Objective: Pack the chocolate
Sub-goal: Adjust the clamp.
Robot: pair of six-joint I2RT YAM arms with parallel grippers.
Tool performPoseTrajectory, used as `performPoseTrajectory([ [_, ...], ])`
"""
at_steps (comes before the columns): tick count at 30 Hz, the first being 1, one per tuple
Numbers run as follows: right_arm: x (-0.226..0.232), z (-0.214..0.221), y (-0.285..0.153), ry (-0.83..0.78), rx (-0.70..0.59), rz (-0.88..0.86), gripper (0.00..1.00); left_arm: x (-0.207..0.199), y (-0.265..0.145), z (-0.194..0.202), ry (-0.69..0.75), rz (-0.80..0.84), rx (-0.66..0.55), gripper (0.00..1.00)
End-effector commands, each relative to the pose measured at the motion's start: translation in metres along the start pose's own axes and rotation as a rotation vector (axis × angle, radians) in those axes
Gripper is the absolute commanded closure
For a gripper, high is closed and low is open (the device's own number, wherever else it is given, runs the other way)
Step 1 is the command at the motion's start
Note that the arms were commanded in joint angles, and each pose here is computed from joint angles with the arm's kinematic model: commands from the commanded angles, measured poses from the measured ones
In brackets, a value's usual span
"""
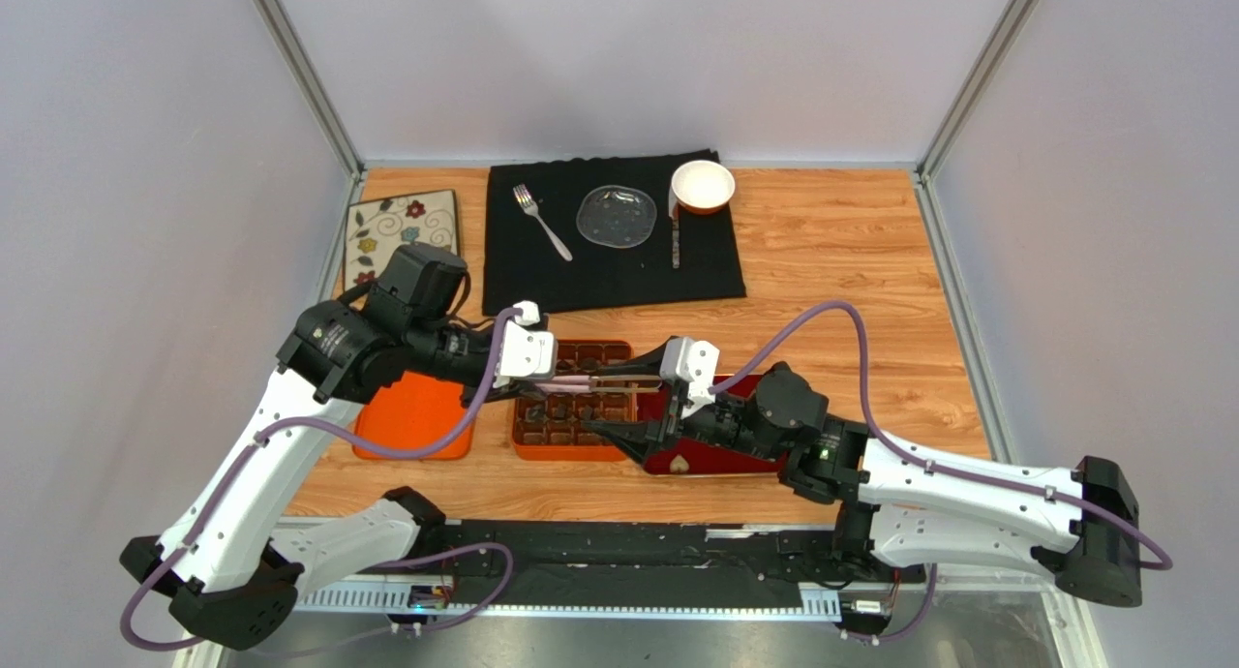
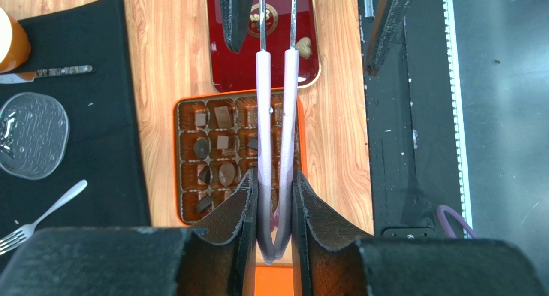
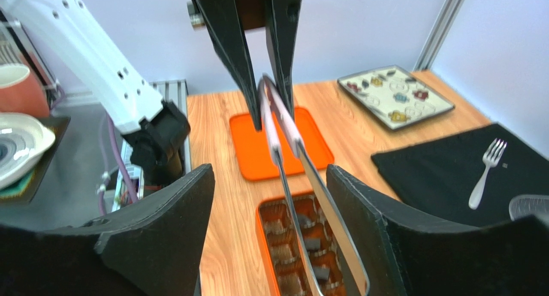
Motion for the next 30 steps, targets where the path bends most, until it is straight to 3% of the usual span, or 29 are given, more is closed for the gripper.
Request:
performPoseTrajectory([
  [1, -0.015, -0.039, 0.005, -0.01, -0.159, 0.091, 0.31, -0.004, -0.008, -0.017, 0.028, -0.008, -0.062, 1.0],
  [7, -0.014, -0.044, 0.002, -0.012, -0.155, 0.079, 0.32, -0.004, -0.006, -0.011, 0.015, -0.012, -0.053, 1.0],
  [13, -0.007, -0.037, 0.0, 0.002, -0.113, 0.041, 0.48, -0.004, -0.006, -0.014, 0.01, -0.01, -0.058, 1.0],
  [30, -0.005, -0.049, -0.009, 0.008, -0.131, 0.017, 0.64, -0.008, -0.007, -0.01, 0.008, -0.001, -0.052, 1.0],
])
Point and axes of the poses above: each gripper's point midway between its finger pads, its own y axis out along the fingers, its own x axis along the line the jaws close on, z = x × y, the point moved 1 cm from there along -y, back along the fingers, and after that the axes turned 14 degrees about -y, right-handed, at the moved point
